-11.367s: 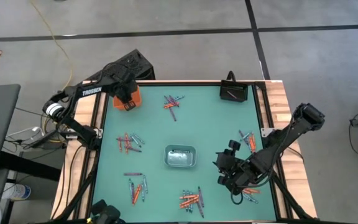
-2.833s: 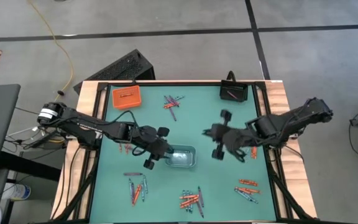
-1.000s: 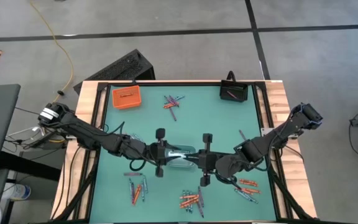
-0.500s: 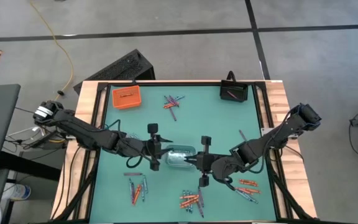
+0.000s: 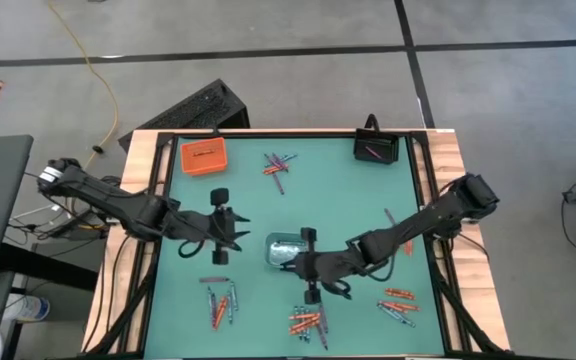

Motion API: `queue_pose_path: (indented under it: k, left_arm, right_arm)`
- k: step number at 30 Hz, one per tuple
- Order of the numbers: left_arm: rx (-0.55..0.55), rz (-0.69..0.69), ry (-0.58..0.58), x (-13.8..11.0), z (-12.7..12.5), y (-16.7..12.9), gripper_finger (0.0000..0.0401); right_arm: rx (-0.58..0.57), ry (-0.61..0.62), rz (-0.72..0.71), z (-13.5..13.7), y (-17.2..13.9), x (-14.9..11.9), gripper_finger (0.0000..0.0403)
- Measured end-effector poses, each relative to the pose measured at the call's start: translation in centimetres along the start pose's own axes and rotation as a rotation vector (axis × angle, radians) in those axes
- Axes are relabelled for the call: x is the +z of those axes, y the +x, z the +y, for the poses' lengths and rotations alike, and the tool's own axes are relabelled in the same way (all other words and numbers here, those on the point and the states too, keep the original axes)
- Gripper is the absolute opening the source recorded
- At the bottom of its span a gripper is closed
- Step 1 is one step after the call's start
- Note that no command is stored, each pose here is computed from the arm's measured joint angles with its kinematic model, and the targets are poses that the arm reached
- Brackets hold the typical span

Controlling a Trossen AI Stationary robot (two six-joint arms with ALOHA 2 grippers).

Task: Sort crayons
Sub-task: Put the light blue crayon into the blue bin

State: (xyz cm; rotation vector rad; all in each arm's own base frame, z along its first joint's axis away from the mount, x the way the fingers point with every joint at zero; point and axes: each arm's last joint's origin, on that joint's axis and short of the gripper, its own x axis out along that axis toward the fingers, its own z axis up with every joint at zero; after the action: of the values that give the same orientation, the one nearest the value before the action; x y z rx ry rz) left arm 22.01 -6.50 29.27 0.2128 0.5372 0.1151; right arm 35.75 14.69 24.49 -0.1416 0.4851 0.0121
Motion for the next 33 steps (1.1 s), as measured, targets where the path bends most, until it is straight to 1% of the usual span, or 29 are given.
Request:
queue_pose_path:
  k: [5,8,11,13,16,20,24,27,29,33]
  left_arm:
    - [-0.084,0.118,-0.074,-1.2,-0.1,-0.7,0.0116]
    - [-0.112,0.215,-0.078,-2.2,-0.4,-1.1,0.0116]
    - [-0.109,0.278,-0.077,-2.8,-0.6,-1.2,0.0116]
    - [-0.099,0.318,-0.086,-3.2,-0.6,-1.3,0.0116]
    - [-0.091,0.385,-0.099,-3.8,-0.6,-1.4,0.0116]
    - [-0.073,0.455,-0.129,-4.4,-0.4,-1.7,0.0116]
    - [-0.055,0.499,-0.148,-4.8,-0.3,-1.8,0.0116]
    - [-0.068,0.547,-0.129,-5.2,-0.6,-1.5,0.0116]
    - [-0.072,0.604,-0.102,-5.6,-0.9,-1.1,0.0118]
    - [-0.073,0.705,-0.045,-6.4,-1.9,0.7,0.0129]
  right_arm:
    - [0.033,0.024,0.018,-1.2,2.2,-0.5,0.0]
    - [0.051,0.035,0.04,-2.1,3.3,-0.6,0.0]
    - [0.029,0.037,0.088,-3.2,4.1,-0.8,0.0]
    - [0.026,0.038,0.154,-3.9,4.2,-1.3,0.0]
    - [0.029,0.077,0.217,-4.9,4.4,-1.7,0.0]
    - [0.01,0.078,0.304,-5.9,4.3,-2.1,0.0]
    - [0.04,0.104,0.337,-6.7,4.3,-2.0,0.0]
    - [0.061,0.131,0.363,-7.4,4.4,-2.3,0.0]
    - [0.084,0.157,0.377,-7.8,4.4,-2.4,0.0002]
    - [0.097,0.172,0.381,-8.1,4.5,-2.5,0.0018]
